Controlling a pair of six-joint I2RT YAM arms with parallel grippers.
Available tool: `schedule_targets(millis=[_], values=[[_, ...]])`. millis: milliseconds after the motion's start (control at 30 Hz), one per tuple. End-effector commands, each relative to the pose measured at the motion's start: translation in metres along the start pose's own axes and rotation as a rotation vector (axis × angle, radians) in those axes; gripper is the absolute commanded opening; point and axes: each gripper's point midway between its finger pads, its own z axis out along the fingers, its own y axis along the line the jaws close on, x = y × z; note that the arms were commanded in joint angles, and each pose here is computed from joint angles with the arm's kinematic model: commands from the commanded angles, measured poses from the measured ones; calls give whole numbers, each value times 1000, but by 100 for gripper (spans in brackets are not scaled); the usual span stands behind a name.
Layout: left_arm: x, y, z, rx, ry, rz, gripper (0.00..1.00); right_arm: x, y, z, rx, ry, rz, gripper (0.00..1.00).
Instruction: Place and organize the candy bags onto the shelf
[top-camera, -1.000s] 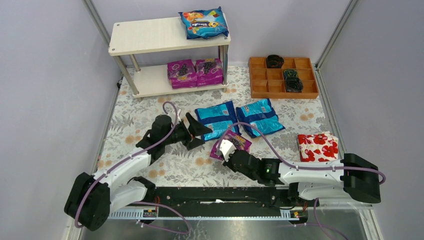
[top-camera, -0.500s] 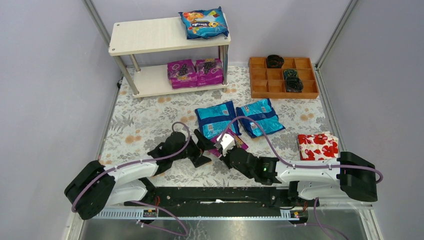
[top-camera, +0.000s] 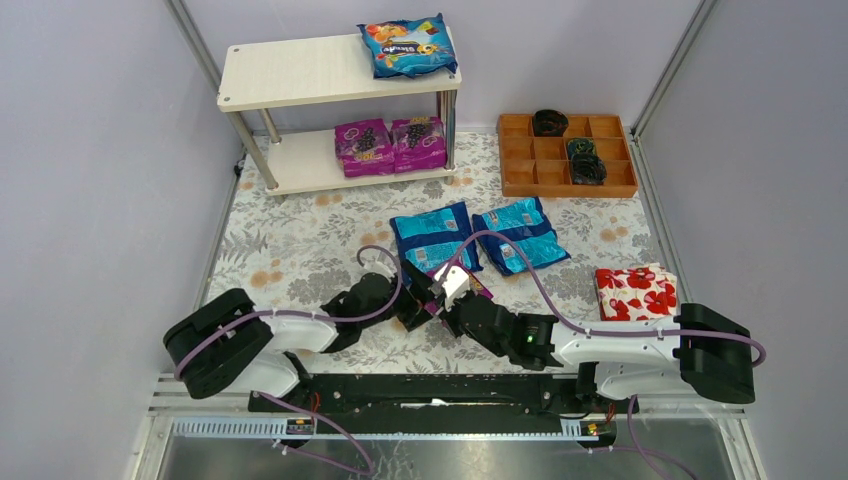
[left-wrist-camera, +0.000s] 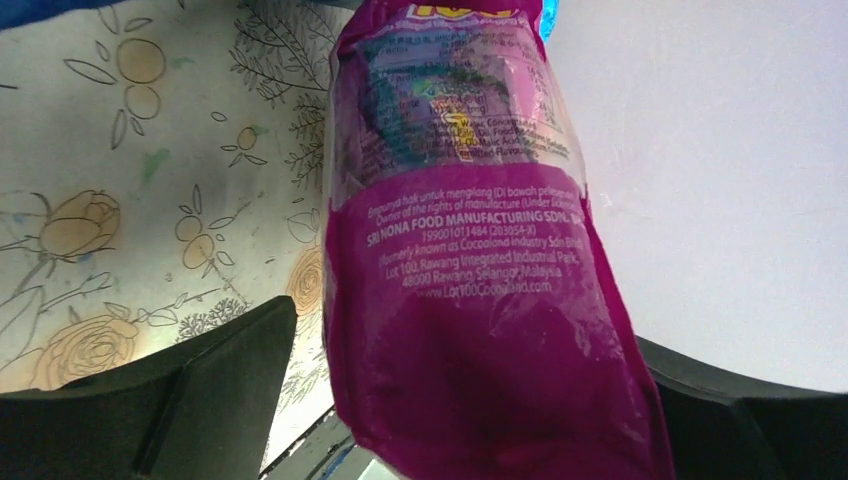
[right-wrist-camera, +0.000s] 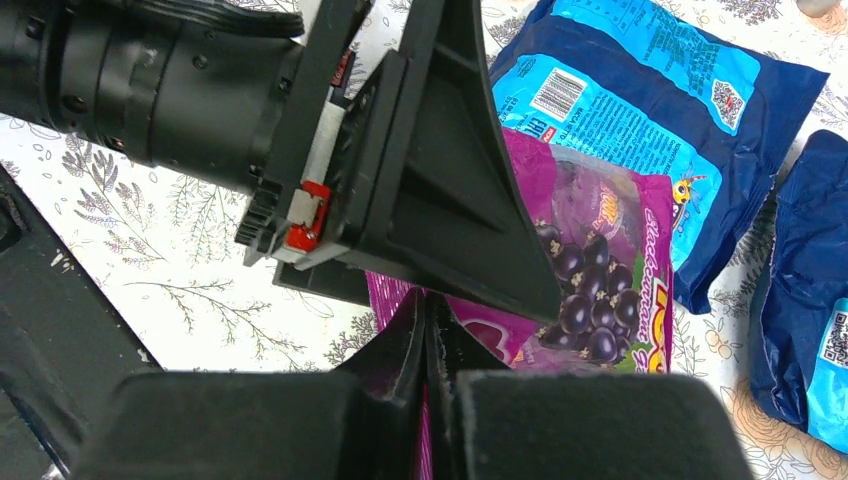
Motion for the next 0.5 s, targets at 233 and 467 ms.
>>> schedule_targets(millis=[233,467], values=[[-1,-39,15,130,-34,18,88,-50,10,-3,-41,-163,119,0],[-6,-39,10,114,-64,68,65,-43,9,-11,-61,-135,83,63]])
